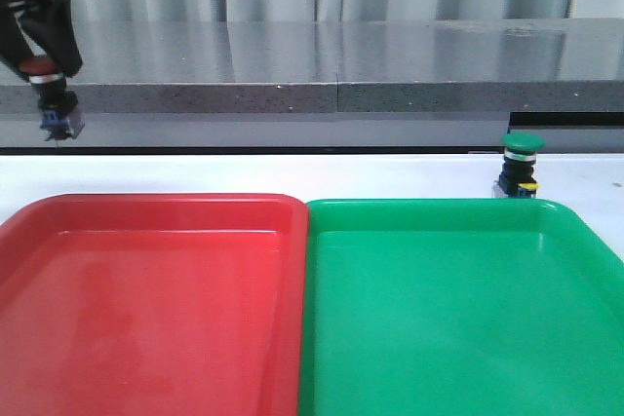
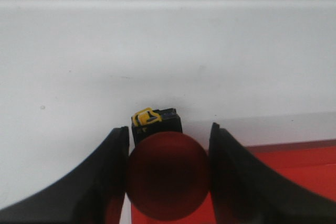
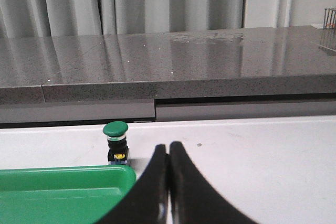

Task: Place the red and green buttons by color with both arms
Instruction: 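Lift the red push-button and carry it into the red tray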

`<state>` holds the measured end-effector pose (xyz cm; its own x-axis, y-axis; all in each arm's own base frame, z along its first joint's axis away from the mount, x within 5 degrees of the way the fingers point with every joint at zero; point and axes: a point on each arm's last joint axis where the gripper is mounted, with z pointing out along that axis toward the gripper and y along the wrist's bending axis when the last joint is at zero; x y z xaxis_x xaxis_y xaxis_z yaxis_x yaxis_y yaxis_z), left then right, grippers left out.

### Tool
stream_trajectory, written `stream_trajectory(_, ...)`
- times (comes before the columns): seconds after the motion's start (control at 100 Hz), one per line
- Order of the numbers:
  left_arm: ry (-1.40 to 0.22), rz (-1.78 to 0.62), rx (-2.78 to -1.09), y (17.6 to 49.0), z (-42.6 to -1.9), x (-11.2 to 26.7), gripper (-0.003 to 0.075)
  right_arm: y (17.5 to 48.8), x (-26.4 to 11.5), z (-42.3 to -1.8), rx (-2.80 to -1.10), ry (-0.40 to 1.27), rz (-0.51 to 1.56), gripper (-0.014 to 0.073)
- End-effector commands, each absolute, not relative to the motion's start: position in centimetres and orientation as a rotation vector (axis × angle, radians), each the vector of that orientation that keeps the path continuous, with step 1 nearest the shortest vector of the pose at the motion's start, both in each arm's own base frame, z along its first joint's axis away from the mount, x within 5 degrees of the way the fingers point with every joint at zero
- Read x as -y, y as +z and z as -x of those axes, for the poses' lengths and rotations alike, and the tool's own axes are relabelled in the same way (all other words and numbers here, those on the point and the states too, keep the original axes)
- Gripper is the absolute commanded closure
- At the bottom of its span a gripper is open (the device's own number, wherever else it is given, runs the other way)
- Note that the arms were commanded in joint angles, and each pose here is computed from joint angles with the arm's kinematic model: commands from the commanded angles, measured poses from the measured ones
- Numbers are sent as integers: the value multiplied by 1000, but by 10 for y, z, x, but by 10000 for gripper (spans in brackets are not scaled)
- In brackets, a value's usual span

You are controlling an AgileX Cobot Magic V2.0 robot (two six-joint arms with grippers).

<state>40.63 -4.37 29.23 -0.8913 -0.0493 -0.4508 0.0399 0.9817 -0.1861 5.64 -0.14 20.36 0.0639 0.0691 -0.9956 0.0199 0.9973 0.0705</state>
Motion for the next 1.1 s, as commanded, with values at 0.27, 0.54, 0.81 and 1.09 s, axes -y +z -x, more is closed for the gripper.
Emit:
stream_trajectory(0.27,-374,-84,-2543,332,-352,96,716,217,1,-53,-1399,30,-49,658)
stream_trajectory(0.54,-415,-126,-2587,289,-310,125,716,217,1,-53,-1399,30,-49,658)
stream_trajectory(0.81,-400,-179,-2691,252,-287,135,716,217,1,-53,-1399,30,-49,658)
stream_trajectory(1.09,-391,-177,-2711,243,-283,134,733,217,1,-53,-1399,30,-49,658)
